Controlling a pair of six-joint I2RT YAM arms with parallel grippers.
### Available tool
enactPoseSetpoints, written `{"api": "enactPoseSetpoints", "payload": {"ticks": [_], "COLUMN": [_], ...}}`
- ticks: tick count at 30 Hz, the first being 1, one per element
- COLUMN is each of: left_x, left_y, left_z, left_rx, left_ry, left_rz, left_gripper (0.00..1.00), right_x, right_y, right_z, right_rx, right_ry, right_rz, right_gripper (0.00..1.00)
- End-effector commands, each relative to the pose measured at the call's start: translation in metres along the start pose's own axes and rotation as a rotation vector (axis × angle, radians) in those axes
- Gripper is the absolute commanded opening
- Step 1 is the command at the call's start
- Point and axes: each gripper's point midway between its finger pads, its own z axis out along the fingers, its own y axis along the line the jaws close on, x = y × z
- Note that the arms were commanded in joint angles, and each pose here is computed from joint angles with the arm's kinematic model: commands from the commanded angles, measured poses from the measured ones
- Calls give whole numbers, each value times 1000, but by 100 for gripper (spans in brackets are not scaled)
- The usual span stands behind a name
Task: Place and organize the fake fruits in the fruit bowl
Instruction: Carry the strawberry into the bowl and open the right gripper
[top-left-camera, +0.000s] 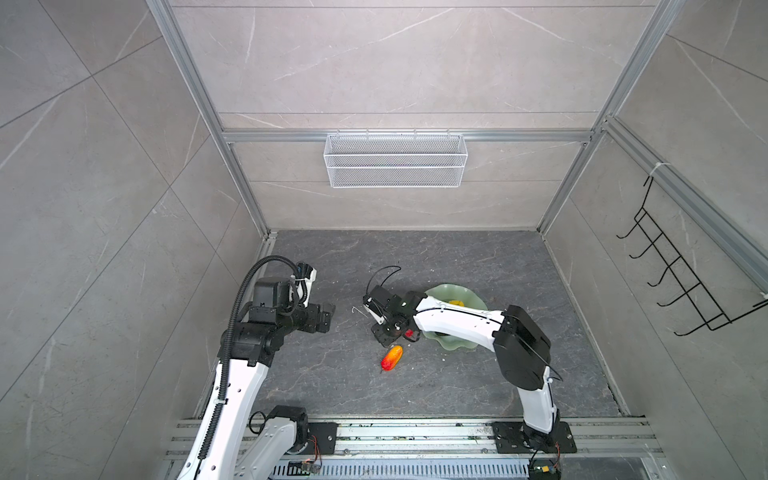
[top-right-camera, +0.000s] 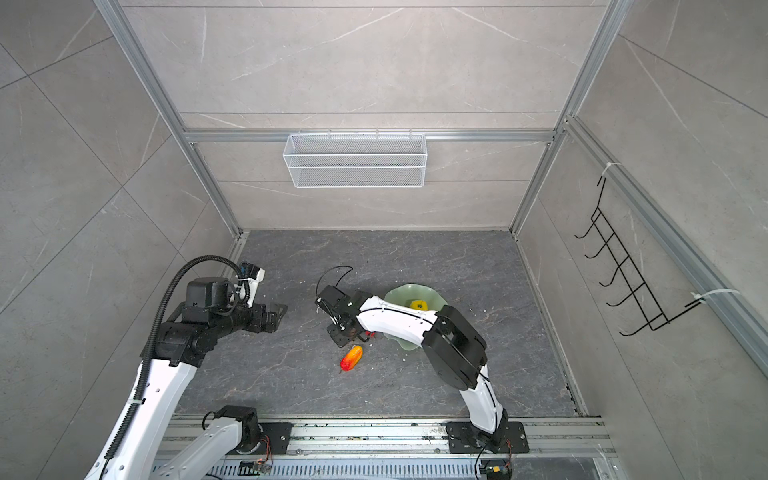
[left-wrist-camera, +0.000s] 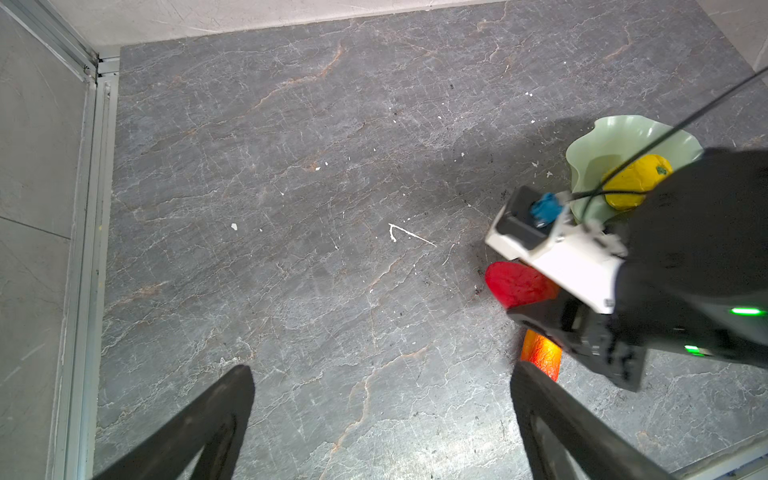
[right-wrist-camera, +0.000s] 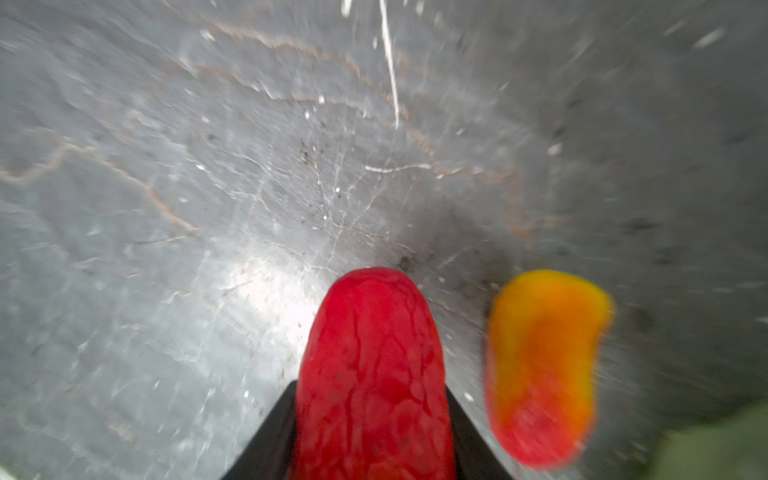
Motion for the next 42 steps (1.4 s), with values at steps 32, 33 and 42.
{"api": "enactPoseSetpoints", "payload": {"ticks": [32, 33, 42], "left_x": [-7, -7, -7], "left_y": [-1, -1, -1], "left_z": [-4, -3, -3], "left_rx": [6, 6, 10], "left_ry": [-37, -36, -33], "left_rz": [20, 20, 19], "left_gripper": [100, 100, 100], "right_x": [155, 155, 159], "right_y": [-207, -207, -212], "right_z": [-64, -63, -47], "right_rx": [386, 386, 398], "right_ry": [184, 185, 226], "right_rz": [389, 390, 390], "right_gripper": [43, 43, 52]}}
